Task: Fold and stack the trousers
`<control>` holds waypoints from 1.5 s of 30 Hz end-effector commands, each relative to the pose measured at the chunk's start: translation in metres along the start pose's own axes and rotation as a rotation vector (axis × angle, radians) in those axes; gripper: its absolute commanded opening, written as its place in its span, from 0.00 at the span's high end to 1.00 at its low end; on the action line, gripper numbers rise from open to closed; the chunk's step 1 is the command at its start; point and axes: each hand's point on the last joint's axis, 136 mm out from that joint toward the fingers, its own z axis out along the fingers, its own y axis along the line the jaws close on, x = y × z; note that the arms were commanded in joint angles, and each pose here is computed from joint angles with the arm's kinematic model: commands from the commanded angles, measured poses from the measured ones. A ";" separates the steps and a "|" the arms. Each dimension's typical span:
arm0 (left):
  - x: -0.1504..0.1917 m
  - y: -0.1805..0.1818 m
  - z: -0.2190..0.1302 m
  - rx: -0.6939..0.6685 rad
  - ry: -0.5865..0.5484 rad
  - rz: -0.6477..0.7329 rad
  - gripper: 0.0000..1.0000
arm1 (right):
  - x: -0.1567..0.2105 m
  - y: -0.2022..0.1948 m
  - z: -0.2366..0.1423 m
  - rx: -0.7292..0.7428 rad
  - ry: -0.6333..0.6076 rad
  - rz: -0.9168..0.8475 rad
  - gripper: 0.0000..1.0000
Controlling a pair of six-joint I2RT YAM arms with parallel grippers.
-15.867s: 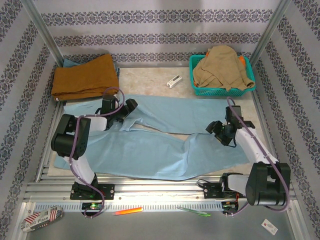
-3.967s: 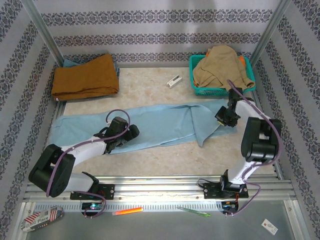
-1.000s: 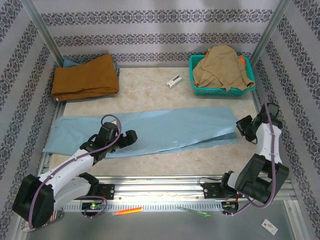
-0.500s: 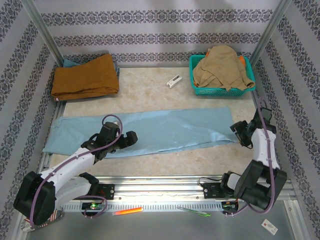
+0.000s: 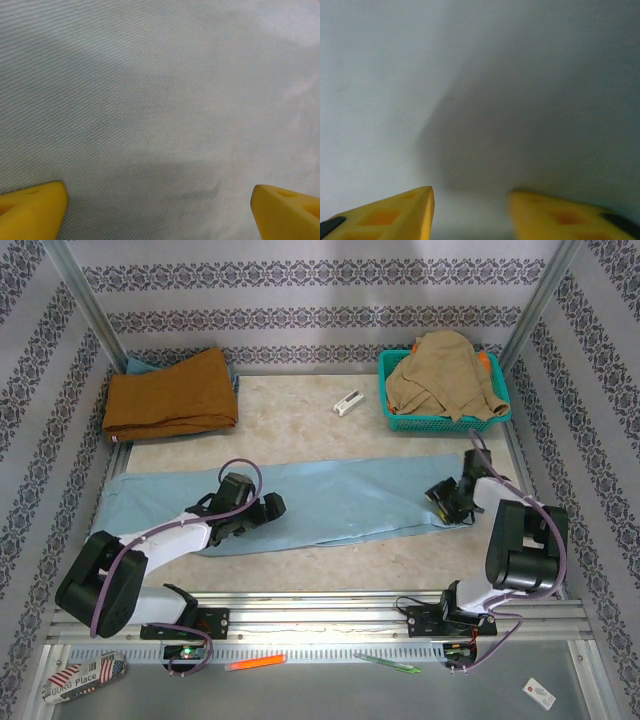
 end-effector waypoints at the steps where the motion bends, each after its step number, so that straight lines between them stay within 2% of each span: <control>1: 0.004 0.018 0.001 -0.021 -0.038 -0.064 0.04 | -0.002 -0.025 0.006 -0.005 0.029 0.092 0.46; 7: 0.017 0.020 0.004 0.023 -0.009 -0.067 0.04 | -0.019 -0.046 -0.004 0.010 0.009 0.162 0.45; 11: 0.024 -0.001 0.015 0.110 0.063 -0.012 0.04 | -0.024 -0.044 -0.009 -0.023 0.013 0.193 0.45; 15: 0.030 -0.020 0.032 0.158 0.113 0.012 0.05 | -0.043 -0.039 -0.031 -0.030 -0.065 0.186 0.44; 19: 0.033 -0.030 0.044 0.178 0.133 0.008 0.08 | -0.060 -0.032 -0.047 -0.125 -0.081 0.245 0.44; 21: 0.029 -0.031 0.039 0.175 0.113 0.008 0.08 | -0.061 -0.016 -0.056 -0.173 -0.086 0.208 0.44; 26: 0.003 -0.017 0.003 0.017 0.018 0.074 0.03 | -0.040 0.036 -0.079 -0.228 -0.081 -0.021 0.43; 29: -0.017 -0.024 -0.015 -0.017 -0.054 0.084 0.07 | -0.006 0.072 -0.075 -0.228 -0.029 -0.200 0.43; 31: -0.023 -0.051 -0.011 0.053 -0.057 0.096 0.07 | 0.021 0.088 -0.060 -0.213 0.037 -0.292 0.44; 34: -0.023 -0.071 0.011 0.070 -0.008 0.109 0.10 | 0.051 0.099 -0.031 -0.177 0.121 -0.374 0.45; 39: -0.024 -0.056 0.034 0.024 -0.022 0.084 0.09 | 0.065 0.080 0.011 -0.093 0.224 -0.372 0.46; 41: -0.024 -0.042 0.036 -0.004 -0.023 0.075 0.08 | 0.060 0.071 0.018 -0.130 0.264 -0.315 0.46; 45: -0.029 0.017 0.034 -0.075 -0.028 -0.035 0.08 | 0.046 0.054 0.013 -0.155 0.262 -0.255 0.46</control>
